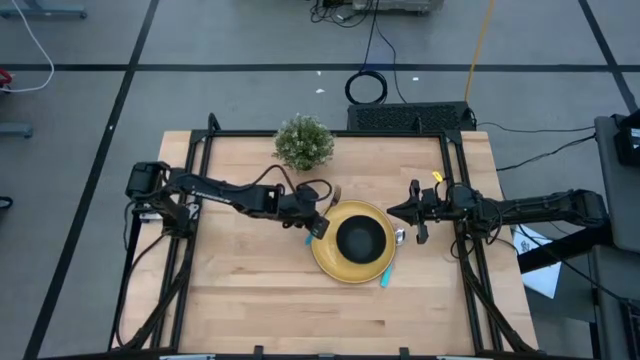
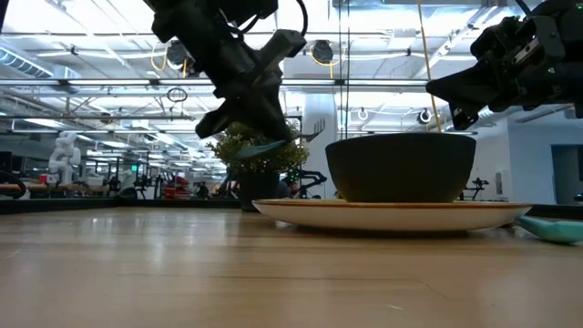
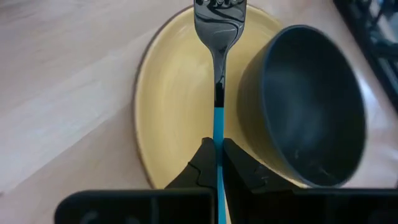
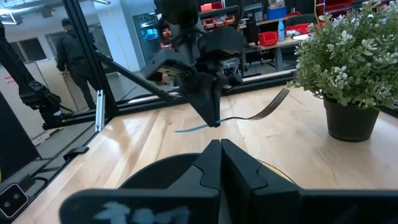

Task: Set table place
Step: Put the blue fork on the yellow plate to the left of the black bowl

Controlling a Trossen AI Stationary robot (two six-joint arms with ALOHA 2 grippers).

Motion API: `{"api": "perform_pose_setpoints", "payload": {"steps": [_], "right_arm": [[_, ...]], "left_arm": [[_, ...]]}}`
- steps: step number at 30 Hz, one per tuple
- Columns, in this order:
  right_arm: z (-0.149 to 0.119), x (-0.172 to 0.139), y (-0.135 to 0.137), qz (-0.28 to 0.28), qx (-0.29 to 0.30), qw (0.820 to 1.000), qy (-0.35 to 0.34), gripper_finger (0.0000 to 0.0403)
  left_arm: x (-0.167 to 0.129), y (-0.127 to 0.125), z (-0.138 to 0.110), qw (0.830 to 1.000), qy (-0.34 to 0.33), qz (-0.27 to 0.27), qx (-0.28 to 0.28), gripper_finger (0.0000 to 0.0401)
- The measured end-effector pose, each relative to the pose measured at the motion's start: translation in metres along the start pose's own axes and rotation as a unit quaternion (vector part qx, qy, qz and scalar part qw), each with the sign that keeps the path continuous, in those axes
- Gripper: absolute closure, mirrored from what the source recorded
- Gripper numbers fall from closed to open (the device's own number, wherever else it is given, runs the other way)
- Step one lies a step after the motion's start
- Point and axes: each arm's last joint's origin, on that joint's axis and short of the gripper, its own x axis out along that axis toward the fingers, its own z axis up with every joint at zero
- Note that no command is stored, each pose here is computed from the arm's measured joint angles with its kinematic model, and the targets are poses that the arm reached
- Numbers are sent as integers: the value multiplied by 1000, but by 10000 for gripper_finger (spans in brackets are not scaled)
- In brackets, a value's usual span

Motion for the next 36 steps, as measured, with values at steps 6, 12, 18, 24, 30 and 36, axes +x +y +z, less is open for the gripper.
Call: {"api": "perform_pose_setpoints", "payload": {"steps": [6,12,18,24,30,36], "right_arm": [[0,0,0,0,0,1000,0,403],[-1,0,0,-1,0,1000,3,403],[0,0,0,0,2,1000,2,403],[0,1,0,0,1,1000,-3,403],[0,1,0,0,0,1000,-2,403],[0,1,0,0,0,1000,-2,403]], "left_arm": [[6,-3,5,999,15,10,35,397],[22,-14,6,996,38,29,77,397],[39,-10,2,994,59,45,77,397],[54,-7,-4,995,79,41,56,397],[55,-6,-5,995,82,41,37,397],[55,-6,-5,995,83,42,28,397]]}}
